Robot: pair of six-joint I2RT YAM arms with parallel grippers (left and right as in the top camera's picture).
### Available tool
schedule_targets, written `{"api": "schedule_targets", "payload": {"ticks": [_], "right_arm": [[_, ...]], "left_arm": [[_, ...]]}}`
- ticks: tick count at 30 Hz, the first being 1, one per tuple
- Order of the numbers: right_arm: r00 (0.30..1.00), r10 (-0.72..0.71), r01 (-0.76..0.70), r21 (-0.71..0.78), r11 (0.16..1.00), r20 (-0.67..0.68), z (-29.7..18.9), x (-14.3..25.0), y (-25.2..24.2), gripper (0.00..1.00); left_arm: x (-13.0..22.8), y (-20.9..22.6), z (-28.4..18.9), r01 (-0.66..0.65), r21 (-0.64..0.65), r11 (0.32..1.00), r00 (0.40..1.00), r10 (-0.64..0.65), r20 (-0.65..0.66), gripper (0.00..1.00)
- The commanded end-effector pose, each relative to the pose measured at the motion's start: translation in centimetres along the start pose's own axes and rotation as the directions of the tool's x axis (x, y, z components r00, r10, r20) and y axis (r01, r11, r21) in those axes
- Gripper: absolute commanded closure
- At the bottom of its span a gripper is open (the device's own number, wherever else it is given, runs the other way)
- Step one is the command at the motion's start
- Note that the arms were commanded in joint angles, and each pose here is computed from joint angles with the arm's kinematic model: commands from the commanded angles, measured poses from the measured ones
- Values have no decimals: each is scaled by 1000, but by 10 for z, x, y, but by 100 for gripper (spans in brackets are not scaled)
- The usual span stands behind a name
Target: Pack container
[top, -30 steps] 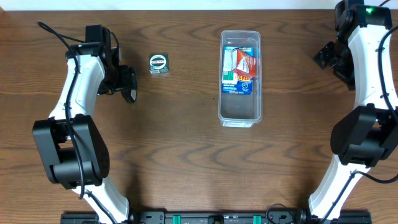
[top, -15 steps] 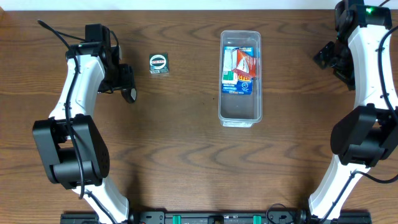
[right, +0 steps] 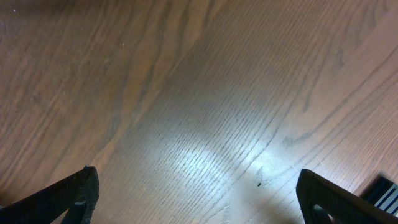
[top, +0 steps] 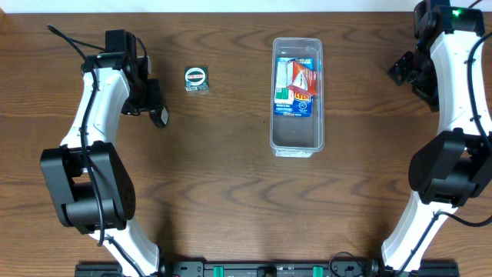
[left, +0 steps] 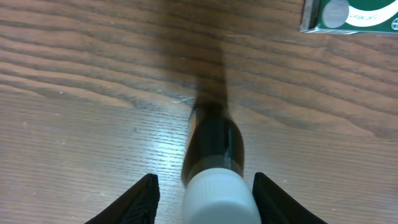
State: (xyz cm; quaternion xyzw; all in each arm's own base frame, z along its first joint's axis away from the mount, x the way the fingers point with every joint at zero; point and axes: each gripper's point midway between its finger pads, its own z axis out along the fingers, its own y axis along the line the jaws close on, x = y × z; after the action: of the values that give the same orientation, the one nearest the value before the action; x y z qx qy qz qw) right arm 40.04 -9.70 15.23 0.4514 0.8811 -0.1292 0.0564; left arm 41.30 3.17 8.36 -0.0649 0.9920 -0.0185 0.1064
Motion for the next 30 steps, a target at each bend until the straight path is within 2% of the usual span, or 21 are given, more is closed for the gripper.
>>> {"api": "schedule_targets", "payload": {"ticks": [1,7,18,20,30], "right_arm": [[999,26,-26,-3,1000,25,-8,-4,-6,1],[999,27,-26,-3,1000,25,-8,-4,-6,1],[999,26,-26,-3,1000,25,-8,-4,-6,1],[999,26,-26,-3,1000,25,-8,-4,-6,1],[999,27,-26,-3,1000,25,-8,-4,-6,1]], "left_arm": [[5,-3,8,-4,21,1000,1000,4,-26,54],[5,-3,8,-6,21,1000,1000,7,-25,59],[3,-3,8,-7,21,1000,1000,7,-19,61],[3,-3,8,-7,21,1000,1000,7,-18,65],[2,-3,8,-7,21,1000,1000,7,-16,67]]}}
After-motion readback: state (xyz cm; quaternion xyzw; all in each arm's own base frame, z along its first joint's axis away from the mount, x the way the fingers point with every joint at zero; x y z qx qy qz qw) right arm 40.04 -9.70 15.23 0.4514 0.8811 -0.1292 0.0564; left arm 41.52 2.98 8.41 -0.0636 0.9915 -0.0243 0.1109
